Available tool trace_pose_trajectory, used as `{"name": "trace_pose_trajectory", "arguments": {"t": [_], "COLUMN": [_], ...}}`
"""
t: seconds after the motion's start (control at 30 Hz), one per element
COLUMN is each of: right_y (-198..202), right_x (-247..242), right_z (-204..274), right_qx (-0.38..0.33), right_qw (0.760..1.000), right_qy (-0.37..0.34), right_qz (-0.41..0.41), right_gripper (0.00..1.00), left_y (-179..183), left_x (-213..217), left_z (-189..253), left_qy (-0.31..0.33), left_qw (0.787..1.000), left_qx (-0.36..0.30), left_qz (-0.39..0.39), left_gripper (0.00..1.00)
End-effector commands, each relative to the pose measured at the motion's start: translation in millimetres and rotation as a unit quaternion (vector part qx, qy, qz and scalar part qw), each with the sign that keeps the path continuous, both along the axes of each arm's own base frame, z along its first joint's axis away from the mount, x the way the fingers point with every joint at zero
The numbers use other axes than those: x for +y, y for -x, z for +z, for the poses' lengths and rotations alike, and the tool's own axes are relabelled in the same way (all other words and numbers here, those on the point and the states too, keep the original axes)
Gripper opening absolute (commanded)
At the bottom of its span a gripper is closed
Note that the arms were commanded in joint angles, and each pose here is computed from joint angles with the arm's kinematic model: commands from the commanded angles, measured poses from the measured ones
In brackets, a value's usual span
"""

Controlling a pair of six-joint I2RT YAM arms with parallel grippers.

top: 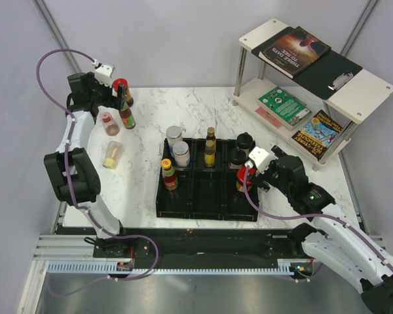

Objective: Organize the condiment bottles
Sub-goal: Move the bottle to the center of the board.

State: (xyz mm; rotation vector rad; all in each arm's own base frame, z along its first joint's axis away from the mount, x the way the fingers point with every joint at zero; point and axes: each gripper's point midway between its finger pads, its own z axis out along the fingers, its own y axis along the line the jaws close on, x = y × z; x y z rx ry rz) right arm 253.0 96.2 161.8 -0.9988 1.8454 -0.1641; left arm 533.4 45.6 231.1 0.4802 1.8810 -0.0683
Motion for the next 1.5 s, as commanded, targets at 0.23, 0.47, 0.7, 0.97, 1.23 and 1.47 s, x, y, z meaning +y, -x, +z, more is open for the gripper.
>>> {"name": "trace_pose_trajectory", "arguments": {"t": [0.23,0.47,0.7,0.97,1.23,1.47], "right_y": [-4,-4,-4,-4,-4,-4], "right_x": [-3,-4,-3,-3,-3,-4], "right_z": [-2,-3,-4,-4,-2,-2], "right_qx": [-0.003,-0.002,-0.001,-0.002,-0.005,-0.004], "right_qw": [1.0,1.0,1.0,1.0,1.0,1.0], "right_qy": [0.003,0.005,0.007,0.006,0.004,0.005], "right_qz": [-0.01,-0.011,-0.01,-0.01,-0.01,-0.012], "right_gripper": [0.98,0.98,0.98,0.98,0.98,0.98], "left_y": [-34,-43,-49,-45,-38,-27], "left_x": [1,0,-1,-5,-8,-15], "left_z": [-3,-10,-17,-20,-21,-9], "left_qy": [-0.027,-0.027,-0.025,-0.029,-0.028,-0.024], "left_qw": [0.999,0.999,0.999,0.999,0.999,0.999], "left_qx": [-0.028,-0.027,-0.022,-0.019,-0.006,-0.007], "left_qz": [0.005,0.003,0.002,-0.005,-0.015,-0.024], "left_gripper": [0.99,0.83,0.66,0.52,0.02,0.02]}}
